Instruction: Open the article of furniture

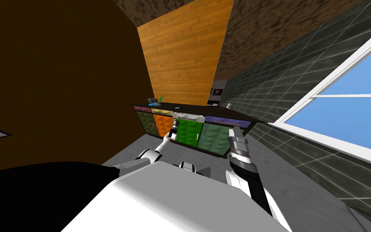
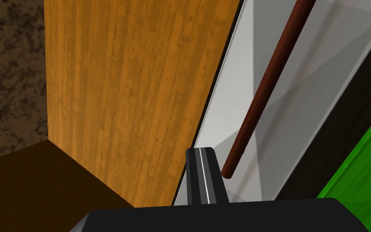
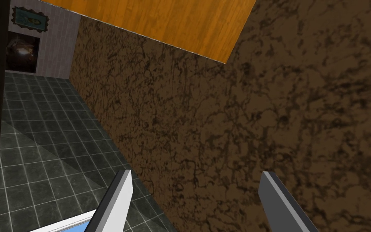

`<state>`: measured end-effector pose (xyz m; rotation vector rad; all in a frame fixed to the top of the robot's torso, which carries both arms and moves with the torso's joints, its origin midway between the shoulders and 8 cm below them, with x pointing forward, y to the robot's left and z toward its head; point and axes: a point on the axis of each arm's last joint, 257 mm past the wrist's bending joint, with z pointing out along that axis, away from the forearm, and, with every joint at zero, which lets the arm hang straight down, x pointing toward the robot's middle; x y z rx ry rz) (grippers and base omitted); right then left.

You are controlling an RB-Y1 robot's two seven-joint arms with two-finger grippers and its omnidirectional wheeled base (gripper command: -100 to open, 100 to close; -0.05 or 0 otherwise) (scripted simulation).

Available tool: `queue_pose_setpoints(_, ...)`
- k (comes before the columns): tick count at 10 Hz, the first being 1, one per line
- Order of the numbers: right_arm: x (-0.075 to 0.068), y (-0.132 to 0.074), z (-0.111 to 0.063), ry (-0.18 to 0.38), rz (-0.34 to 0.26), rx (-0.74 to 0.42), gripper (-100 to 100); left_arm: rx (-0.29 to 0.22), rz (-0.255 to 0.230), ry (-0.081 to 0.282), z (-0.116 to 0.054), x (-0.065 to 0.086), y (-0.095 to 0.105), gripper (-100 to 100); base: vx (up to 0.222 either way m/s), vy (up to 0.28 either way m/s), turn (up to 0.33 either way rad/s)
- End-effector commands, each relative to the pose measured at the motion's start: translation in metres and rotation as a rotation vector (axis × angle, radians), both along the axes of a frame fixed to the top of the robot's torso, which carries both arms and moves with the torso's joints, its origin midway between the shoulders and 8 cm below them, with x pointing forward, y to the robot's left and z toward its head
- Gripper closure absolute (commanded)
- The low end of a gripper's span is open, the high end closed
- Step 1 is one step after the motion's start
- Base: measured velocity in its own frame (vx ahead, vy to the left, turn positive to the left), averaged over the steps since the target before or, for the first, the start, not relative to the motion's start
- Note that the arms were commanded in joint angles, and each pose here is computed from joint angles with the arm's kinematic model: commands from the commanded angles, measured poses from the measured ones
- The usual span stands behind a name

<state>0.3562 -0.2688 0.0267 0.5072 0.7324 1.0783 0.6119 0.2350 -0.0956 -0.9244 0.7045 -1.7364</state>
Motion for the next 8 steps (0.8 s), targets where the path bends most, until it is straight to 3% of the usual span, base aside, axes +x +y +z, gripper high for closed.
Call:
queue_pose_setpoints(1,0.000,0.000,0.000,0.000,0.000,0.000,0,0.001,-0.004,0.005,0.001,0.006,-0.002,100,0.000,0.000,0.000)
queue_pose_setpoints(2,0.000,0.000,0.000,0.000,0.000,0.000,0,0.000,-0.003,0.021,-0.015,0.000,-0.006,-100,0.051,-0.058,-0.149)
queue_pose_setpoints(4,0.000,0.000,0.000,0.000,0.000,0.000,0,0.001,-0.002,0.022,-0.014,-0.001,-0.006,-100,0.046,-0.074,-0.072)
queue_pose_setpoints(6,0.000,0.000,0.000,0.000,0.000,0.000,0,0.002,-0.005,0.022,0.004,0.012,-0.008,-100,0.029,-0.004,0.000)
queue_pose_setpoints(7,0.000,0.000,0.000,0.000,0.000,0.000,0,0.001,-0.005,0.020,0.001,0.010,-0.008,-100,0.019,-0.001,0.004)
queue_pose_setpoints(8,0.000,0.000,0.000,0.000,0.000,0.000,0,0.001,-0.003,0.022,-0.011,0.002,-0.007,100,-0.015,0.000,0.000)
